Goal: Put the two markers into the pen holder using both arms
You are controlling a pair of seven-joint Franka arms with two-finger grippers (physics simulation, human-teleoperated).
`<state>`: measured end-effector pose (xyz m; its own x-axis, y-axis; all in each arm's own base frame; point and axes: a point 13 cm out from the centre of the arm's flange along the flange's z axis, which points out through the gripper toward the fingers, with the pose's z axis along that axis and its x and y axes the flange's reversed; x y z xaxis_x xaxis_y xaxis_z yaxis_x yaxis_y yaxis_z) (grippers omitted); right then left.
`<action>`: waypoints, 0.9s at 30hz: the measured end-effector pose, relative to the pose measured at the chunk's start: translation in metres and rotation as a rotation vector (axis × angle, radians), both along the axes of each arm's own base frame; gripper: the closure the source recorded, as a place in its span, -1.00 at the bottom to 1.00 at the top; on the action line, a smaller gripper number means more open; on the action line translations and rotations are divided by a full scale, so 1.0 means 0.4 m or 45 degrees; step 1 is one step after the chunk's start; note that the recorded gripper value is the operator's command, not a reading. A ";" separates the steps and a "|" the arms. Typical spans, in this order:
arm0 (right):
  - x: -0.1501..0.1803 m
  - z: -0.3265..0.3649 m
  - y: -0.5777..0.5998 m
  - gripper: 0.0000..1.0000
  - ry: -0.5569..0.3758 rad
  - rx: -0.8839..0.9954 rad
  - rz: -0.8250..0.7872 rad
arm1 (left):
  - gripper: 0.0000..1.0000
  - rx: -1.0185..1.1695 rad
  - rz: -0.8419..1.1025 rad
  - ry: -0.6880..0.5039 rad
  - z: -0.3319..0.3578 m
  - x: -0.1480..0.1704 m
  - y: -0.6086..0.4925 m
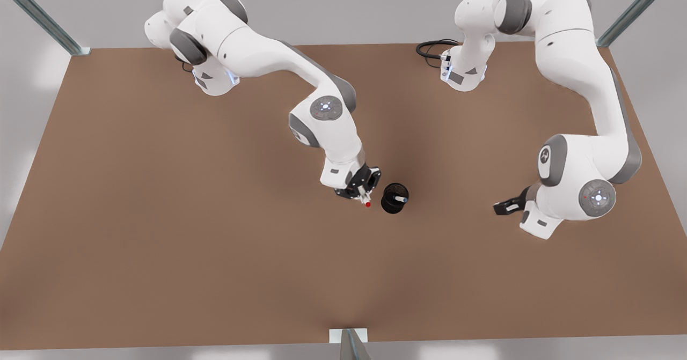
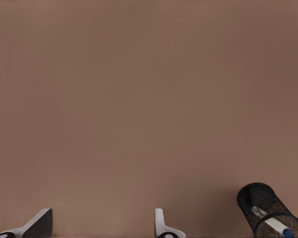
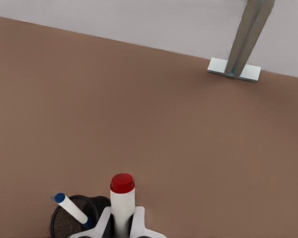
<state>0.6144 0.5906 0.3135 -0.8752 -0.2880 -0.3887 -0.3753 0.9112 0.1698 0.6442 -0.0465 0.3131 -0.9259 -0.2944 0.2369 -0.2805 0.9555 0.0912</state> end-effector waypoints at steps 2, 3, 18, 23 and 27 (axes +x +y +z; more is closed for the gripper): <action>-0.014 -0.026 0.063 0.57 -0.041 0.034 0.001 | -1.00 -0.005 -0.057 -0.045 0.097 -0.015 0.012; -0.024 -0.035 0.092 0.57 -0.066 0.048 0.005 | -1.00 -0.011 -0.086 -0.060 0.134 -0.026 0.014; -0.071 -0.138 0.258 0.57 -0.197 0.193 -0.006 | -1.00 -0.083 -0.398 -0.062 0.146 -0.062 -0.027; -0.072 -0.196 0.265 0.57 -0.231 0.187 0.008 | -1.00 -0.093 -0.444 -0.055 0.133 -0.058 -0.021; -0.071 -0.221 0.277 0.57 -0.252 0.216 0.011 | -1.00 -0.100 -0.474 -0.061 0.137 -0.056 -0.020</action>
